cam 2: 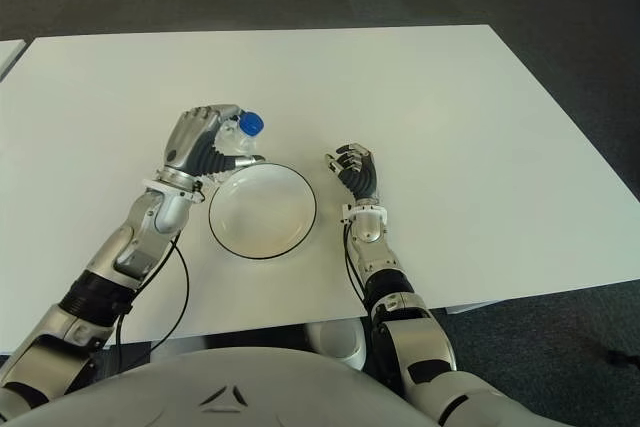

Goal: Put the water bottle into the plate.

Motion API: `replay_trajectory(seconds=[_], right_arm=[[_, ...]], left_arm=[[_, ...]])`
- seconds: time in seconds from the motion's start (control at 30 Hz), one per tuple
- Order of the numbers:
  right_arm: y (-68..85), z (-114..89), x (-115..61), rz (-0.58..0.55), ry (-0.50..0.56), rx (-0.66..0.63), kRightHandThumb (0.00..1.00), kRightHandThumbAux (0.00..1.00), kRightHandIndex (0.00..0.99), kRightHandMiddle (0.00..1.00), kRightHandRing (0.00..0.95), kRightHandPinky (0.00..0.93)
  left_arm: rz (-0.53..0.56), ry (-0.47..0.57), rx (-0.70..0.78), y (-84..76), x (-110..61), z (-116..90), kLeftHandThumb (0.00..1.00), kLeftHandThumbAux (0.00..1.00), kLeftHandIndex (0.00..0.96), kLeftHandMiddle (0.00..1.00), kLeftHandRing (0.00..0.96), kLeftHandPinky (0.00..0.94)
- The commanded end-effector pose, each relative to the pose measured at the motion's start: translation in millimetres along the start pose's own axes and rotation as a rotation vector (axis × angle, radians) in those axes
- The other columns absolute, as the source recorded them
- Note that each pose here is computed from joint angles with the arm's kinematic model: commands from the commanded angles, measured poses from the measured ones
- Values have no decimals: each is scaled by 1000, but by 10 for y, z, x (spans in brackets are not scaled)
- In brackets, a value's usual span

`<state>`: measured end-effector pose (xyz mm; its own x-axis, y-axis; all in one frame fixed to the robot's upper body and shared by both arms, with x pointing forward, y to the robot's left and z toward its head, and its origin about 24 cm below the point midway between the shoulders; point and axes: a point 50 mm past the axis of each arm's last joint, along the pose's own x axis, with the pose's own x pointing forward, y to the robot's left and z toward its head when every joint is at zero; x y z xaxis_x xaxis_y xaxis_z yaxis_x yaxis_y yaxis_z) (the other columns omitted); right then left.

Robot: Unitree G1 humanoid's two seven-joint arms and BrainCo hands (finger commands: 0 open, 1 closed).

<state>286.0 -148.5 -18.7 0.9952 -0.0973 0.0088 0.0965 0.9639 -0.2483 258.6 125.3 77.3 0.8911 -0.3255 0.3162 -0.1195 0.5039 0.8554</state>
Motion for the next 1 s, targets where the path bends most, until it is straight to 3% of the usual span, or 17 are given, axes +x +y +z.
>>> replay_trajectory(seconds=[0.03,0.23,0.43,1.0], right_arm=[[9,-80,-44,9,39,-7,706,728,432,621,628,634],[10,-79,-46,10,37,-4,706,728,432,621,628,637],[11,-78,-49,11,37,-2,706,729,432,628,636,646],[11,-82,-43,12,45,-17,706,728,432,634,640,645]], left_arm=[[-40,-51,5,-13,-49,111,850,670,395,536,870,839],[-94,-89,31,-55,-76,168,850,670,395,535,865,835],[-173,-141,105,-298,-128,180,850,670,395,531,854,820],[-346,-212,101,-617,-338,228,853,668,400,530,826,791]])
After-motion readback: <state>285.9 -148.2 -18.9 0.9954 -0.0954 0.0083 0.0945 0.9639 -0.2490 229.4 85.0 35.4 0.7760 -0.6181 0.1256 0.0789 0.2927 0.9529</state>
